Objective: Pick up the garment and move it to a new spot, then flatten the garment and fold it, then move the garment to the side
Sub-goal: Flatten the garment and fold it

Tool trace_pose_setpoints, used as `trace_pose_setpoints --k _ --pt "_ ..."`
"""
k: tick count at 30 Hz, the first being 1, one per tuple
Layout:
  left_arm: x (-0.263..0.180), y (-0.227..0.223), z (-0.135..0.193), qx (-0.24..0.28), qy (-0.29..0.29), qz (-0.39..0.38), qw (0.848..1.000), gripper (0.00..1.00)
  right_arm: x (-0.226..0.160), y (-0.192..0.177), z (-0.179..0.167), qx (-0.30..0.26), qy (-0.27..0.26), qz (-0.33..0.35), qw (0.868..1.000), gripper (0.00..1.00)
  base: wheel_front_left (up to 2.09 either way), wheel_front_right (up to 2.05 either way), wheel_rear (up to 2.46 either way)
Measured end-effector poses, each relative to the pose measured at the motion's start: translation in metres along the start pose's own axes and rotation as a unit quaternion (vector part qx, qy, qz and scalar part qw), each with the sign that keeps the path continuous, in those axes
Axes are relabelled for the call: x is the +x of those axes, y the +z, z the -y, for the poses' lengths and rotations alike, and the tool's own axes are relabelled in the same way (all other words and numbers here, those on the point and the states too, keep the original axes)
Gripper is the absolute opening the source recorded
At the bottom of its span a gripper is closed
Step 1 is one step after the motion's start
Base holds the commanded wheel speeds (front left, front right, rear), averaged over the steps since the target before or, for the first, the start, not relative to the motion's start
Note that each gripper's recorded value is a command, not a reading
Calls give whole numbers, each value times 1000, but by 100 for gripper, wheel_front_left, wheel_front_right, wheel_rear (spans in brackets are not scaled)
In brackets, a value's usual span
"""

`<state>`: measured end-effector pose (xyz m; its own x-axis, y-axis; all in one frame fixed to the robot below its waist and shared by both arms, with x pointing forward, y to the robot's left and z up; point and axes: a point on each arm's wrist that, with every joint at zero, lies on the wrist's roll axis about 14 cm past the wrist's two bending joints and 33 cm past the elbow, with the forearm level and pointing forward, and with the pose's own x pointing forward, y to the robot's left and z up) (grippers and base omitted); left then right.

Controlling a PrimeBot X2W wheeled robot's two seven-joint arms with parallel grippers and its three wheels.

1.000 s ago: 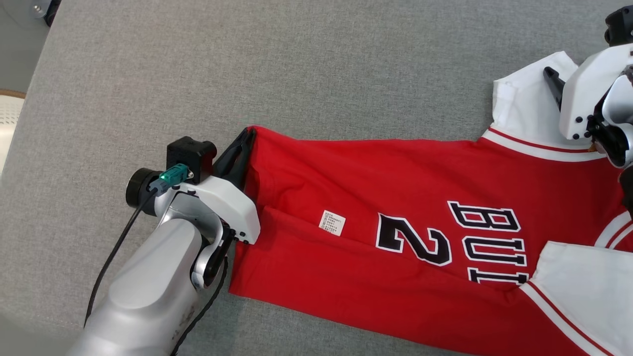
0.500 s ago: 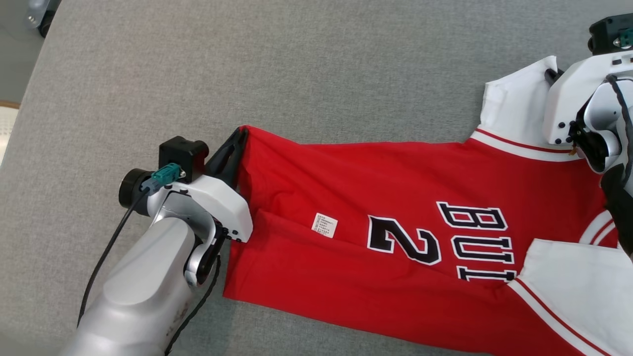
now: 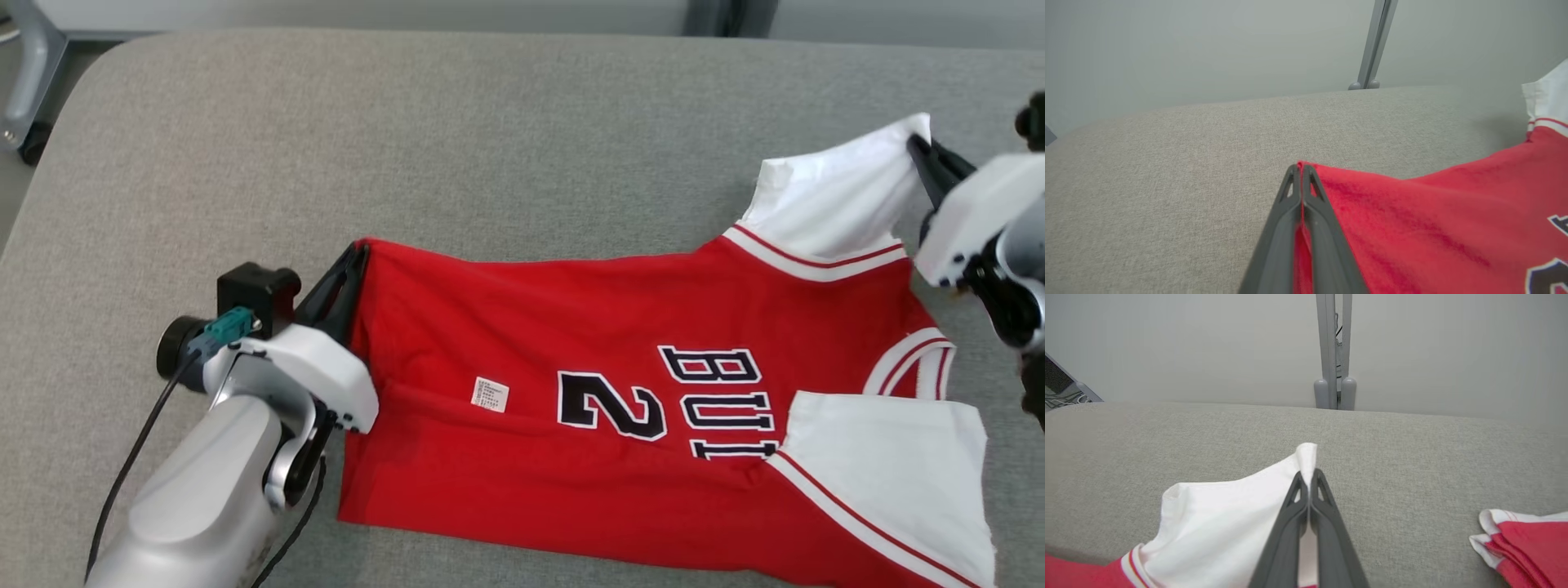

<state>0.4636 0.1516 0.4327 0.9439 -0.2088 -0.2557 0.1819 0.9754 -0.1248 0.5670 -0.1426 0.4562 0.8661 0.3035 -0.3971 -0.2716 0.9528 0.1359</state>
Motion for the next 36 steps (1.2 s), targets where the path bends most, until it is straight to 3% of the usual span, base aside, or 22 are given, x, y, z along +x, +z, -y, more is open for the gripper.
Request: trace_pose_setpoints --k 10,18,24,36 --pt "-34 3 6 3 -7 8 1000 0 -78 -17 10 57 9 58 997 0 0 0 0" --pt "-62 -11 19 -38 -2 0 999 0 -132 -71 8 119 -17 55 991 0 0 0 0" --pt "-76 -32 20 -60 13 -25 998 0 -152 -100 -3 159 -38 43 986 0 0 0 0" --pt "-90 -47 20 -87 28 -34 995 0 -164 -116 -12 163 -55 32 985 0 0 0 0"
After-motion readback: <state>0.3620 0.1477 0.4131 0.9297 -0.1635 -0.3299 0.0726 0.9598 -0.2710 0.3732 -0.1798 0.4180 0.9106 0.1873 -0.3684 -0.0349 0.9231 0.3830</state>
